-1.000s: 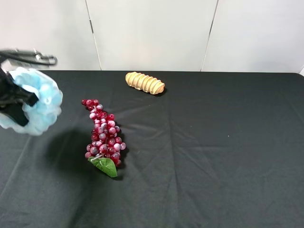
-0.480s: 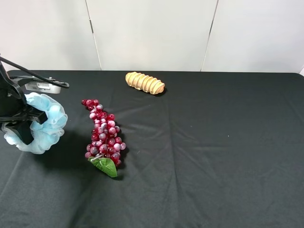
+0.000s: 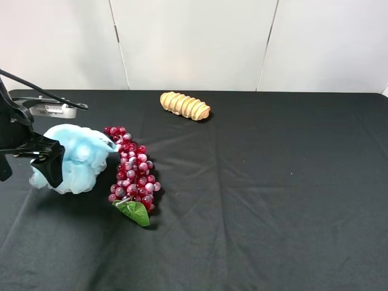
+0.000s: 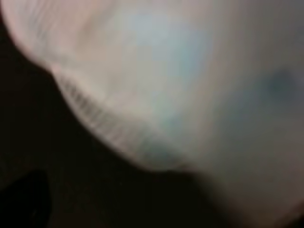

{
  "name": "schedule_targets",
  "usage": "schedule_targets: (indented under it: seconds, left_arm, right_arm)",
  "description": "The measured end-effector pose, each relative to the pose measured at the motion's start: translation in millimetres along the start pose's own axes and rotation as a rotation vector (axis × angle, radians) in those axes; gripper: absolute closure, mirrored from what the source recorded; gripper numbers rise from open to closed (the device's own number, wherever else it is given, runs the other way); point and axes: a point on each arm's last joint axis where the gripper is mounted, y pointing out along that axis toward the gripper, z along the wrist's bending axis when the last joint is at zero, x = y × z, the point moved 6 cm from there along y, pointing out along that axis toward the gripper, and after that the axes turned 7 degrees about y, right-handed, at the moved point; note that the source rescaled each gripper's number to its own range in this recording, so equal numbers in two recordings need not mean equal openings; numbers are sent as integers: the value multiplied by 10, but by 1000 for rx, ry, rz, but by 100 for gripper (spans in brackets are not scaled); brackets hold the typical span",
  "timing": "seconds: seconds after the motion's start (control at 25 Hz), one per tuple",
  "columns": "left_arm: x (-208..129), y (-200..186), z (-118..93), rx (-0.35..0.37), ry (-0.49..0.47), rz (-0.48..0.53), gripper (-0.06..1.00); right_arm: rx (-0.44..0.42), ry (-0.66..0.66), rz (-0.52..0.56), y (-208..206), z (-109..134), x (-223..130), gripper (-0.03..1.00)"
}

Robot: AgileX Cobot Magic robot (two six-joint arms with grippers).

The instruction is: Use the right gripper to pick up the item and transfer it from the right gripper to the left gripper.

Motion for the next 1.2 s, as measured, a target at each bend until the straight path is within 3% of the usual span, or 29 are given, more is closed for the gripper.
schedule_targets:
  seconds: [0.36,0.52,0.68,1.2]
  left_arm:
    - [26,-351,-19,-17,-11,59,-5]
    - [109,-638,-14,7,-17,-52,-6]
    - [-17,-1003,-60,38,-12,-191,-6]
    - [-1053,-2074,-348,149,16,-712,-6]
  right_arm:
    - [0,0,0,0,0,0,-3]
    - [0,0,0,0,0,0,-3]
    - [0,0,1,0,0,-2,-3]
    - [0,0,0,0,0,0,-3]
